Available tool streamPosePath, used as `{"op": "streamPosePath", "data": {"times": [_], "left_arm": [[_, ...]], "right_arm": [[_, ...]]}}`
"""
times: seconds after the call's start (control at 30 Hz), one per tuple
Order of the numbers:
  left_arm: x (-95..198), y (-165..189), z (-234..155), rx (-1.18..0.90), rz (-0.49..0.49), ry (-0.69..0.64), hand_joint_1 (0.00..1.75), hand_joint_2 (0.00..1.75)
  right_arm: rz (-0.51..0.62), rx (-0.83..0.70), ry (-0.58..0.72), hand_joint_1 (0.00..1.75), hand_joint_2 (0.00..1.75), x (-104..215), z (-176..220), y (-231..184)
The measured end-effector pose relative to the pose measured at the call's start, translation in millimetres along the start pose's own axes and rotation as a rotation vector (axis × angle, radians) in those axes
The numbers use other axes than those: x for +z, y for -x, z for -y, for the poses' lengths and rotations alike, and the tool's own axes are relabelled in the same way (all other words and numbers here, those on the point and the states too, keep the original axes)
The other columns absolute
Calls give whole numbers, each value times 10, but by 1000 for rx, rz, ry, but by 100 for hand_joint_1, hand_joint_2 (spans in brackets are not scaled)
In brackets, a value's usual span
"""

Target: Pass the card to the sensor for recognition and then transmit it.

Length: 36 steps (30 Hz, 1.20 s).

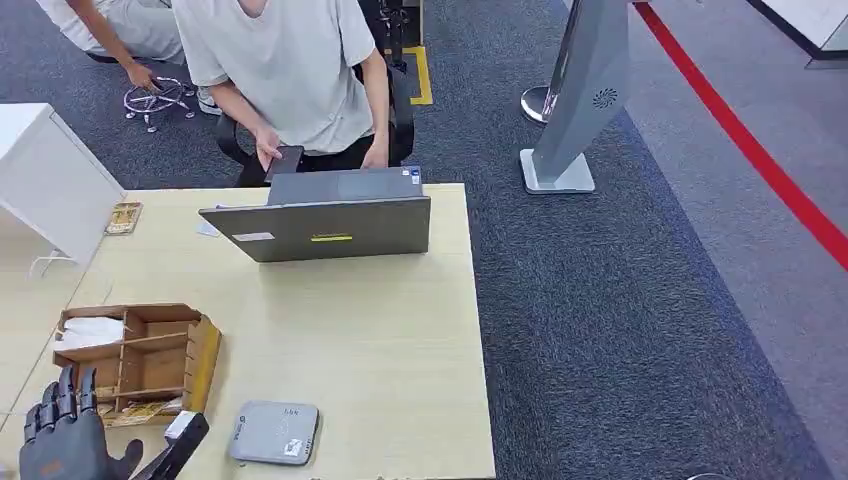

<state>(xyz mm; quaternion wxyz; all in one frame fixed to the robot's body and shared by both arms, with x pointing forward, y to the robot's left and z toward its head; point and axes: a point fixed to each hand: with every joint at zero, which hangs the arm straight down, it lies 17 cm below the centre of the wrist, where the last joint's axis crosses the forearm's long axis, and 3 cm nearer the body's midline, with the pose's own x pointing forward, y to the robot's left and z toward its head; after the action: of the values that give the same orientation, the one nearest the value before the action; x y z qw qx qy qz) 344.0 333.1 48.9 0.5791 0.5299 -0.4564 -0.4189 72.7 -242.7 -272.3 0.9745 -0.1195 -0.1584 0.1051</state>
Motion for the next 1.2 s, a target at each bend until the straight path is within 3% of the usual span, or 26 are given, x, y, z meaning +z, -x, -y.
{"op": "streamPosePath", "data": {"times": [0.6,0.63,0.67,1.2], "left_arm": [[-64,-160,-35,-9,34,-3,0,175],[-74,-186,-45,-9,38,-5,44,175],[-78,-230,-51,-7,47,-6,175,175],[-80,-462,-49,4,135,4,175,175]], "right_arm": [[10,16,-5,0,0,1,-8,-15],[10,16,-5,0,0,1,-8,-15],[10,16,-5,0,0,1,-9,-15],[10,12,-5,0,0,1,-7,-15]]}}
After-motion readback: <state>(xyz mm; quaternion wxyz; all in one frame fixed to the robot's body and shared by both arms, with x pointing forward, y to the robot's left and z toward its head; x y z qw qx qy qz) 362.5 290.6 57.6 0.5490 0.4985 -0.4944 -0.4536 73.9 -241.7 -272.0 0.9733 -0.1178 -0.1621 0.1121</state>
